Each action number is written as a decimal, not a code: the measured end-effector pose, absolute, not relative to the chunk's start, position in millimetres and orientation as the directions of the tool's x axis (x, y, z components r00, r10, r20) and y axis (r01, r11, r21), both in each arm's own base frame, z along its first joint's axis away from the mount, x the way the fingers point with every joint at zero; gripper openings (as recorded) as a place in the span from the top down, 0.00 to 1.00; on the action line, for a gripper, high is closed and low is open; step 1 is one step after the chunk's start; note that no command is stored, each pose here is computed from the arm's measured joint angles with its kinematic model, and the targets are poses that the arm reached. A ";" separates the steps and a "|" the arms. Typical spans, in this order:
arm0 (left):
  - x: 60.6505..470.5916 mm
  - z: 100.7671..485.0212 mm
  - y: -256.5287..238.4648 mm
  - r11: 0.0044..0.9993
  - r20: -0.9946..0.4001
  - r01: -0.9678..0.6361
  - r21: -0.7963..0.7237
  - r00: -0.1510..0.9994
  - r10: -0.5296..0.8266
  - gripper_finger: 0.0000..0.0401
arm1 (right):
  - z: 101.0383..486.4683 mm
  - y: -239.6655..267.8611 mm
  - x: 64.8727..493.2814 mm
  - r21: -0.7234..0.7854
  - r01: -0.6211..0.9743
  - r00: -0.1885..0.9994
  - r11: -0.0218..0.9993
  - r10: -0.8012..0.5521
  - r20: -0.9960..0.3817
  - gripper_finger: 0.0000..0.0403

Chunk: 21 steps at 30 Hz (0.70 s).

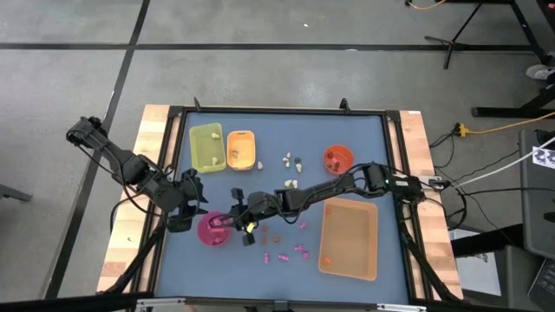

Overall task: Sort Halloween decoration
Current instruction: Put the pink skeleton toy into the red bowl

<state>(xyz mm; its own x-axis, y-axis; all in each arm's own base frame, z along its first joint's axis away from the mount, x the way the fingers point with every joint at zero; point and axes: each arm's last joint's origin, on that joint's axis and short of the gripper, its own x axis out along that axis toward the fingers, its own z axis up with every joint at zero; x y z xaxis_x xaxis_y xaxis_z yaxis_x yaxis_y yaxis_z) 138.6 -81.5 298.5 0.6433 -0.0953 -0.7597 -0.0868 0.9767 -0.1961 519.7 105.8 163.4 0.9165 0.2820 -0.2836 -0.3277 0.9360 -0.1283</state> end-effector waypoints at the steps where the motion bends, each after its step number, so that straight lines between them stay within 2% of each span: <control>1: 138.6 298.5 -81.5 0.977 -0.760 -0.087 -0.196 0.643 -0.095 0.65 | 163.3 105.8 519.7 -0.128 -0.328 0.916 0.936 0.282 -0.284 0.83; 9: 138.7 298.5 -81.6 0.977 -0.760 -0.086 -0.195 0.643 -0.095 0.65 | 163.2 105.3 519.9 -0.135 -0.304 0.923 0.943 0.256 -0.286 0.57; 12: 139.8 298.7 -81.0 0.979 -0.749 -0.107 -0.171 0.660 -0.058 0.65 | 164.5 105.0 518.6 -0.132 -0.306 0.917 0.943 0.255 -0.305 0.50; 17: 145.7 299.9 -81.2 0.980 -0.708 -0.151 -0.130 0.706 0.015 0.65 | 184.6 102.4 505.3 -0.114 -0.323 0.866 0.939 0.245 -0.435 0.47; 21: 154.4 300.5 -84.3 0.992 -0.683 -0.093 -0.089 0.731 0.007 0.65 | 212.5 98.7 486.7 -0.099 -0.337 0.809 0.936 0.234 -0.539 0.48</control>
